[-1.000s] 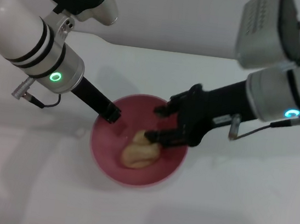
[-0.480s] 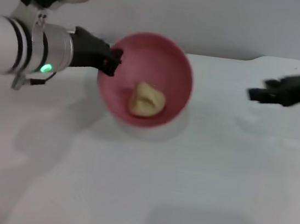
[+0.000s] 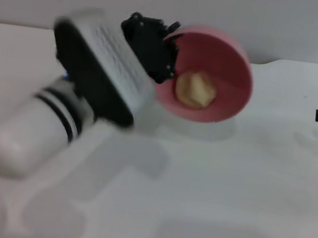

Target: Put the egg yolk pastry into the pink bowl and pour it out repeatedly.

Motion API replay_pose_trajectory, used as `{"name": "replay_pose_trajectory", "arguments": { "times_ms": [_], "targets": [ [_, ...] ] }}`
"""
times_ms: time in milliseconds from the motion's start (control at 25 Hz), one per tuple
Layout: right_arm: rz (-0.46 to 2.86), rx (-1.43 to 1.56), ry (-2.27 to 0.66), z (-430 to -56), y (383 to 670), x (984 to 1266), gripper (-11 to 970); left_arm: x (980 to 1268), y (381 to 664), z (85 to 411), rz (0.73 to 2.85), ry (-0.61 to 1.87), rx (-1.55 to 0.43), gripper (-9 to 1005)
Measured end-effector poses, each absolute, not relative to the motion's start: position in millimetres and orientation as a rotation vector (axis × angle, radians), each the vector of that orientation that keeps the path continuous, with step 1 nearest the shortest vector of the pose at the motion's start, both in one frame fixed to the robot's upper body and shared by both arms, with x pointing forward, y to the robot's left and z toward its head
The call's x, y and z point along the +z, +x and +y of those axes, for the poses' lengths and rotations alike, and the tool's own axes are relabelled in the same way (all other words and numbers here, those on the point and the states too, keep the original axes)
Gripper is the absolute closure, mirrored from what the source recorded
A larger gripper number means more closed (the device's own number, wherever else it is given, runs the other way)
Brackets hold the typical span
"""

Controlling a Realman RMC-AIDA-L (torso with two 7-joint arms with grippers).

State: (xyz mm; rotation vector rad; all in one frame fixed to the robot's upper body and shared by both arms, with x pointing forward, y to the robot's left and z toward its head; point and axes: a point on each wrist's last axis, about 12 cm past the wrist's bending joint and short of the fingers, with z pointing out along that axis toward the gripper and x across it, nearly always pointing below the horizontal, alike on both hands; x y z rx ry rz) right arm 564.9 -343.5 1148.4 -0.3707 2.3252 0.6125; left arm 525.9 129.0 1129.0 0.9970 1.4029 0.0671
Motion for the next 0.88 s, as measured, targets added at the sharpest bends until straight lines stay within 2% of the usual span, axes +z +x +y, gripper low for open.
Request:
{"name": "replay_pose_trajectory", "arguments": {
  "times_ms": [80,160,360,760,880],
  "targets": [
    [2.329,0.614,-0.356,-346,562,1146,425,1125,520,125,1.319,1.005,0.114,998],
    [2.330,0.615,-0.349,-347,561,1146,423,1108,503,116,1.042,1.038,0.274,998],
    [2.328,0.617,-0.349,-347,562,1146,418,1092,490,103,0.811,1.128,0.411,998],
    [2.304,0.619,-0.362,-342,568,1151,408,1093,499,108,0.774,1.083,0.465,998],
    [2.293,0.627,-0.377,-338,571,1154,405,1095,508,112,0.853,1.026,0.442,997]
  ]
}}
